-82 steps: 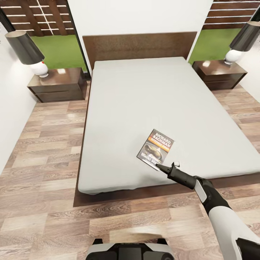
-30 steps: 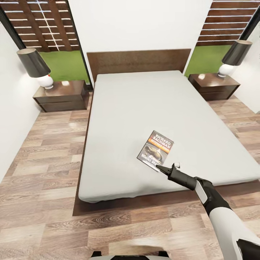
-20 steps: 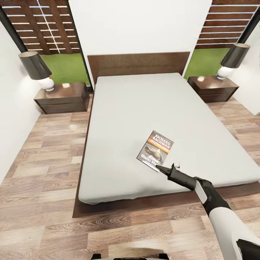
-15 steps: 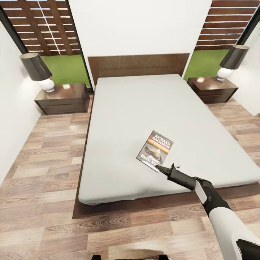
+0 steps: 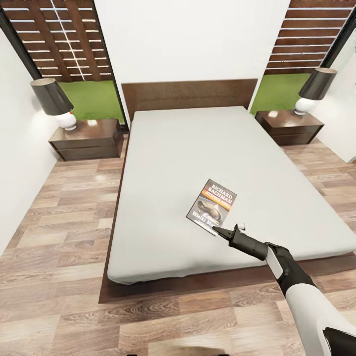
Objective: In the bedroom, move the book from the bed onto either nightstand, and place the two sandals side by side next to the bed.
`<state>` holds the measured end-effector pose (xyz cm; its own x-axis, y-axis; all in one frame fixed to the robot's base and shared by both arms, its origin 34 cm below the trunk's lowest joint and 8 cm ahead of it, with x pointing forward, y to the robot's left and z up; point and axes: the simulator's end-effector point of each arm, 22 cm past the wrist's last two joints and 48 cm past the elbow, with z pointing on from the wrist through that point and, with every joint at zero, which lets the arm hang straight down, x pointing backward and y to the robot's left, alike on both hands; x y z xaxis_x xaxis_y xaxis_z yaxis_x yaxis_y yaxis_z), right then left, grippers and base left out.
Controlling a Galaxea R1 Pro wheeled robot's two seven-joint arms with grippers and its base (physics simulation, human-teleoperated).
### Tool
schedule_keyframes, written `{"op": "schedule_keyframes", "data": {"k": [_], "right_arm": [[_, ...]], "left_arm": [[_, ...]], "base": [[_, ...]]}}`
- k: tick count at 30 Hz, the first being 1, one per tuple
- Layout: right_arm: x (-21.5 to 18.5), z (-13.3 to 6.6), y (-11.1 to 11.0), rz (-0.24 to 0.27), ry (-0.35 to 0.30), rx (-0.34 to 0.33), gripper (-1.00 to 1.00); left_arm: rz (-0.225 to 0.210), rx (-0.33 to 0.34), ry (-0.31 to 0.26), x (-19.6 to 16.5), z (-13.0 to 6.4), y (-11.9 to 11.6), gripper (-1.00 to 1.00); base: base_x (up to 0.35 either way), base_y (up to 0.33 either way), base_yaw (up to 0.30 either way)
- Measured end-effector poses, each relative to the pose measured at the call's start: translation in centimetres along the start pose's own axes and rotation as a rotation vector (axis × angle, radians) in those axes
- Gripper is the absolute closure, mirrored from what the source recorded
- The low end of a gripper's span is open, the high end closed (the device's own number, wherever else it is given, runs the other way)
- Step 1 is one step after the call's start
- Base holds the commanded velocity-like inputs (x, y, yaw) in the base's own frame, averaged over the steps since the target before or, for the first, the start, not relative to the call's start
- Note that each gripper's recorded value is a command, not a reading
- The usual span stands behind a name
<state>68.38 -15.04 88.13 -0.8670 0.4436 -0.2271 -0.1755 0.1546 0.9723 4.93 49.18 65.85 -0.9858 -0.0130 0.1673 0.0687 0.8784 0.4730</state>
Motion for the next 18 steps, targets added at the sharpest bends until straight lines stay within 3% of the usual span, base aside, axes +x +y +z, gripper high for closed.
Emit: {"op": "schedule_keyframes", "data": {"k": [18], "right_arm": [[-0.7,0.0,1.5,-0.026,-0.004,-0.012,1.00]], "left_arm": [[-0.025,0.044,-0.021,-0.8,-0.7,-3.1,-1.00]], "base": [[0.000,0.000,0.000]]}}
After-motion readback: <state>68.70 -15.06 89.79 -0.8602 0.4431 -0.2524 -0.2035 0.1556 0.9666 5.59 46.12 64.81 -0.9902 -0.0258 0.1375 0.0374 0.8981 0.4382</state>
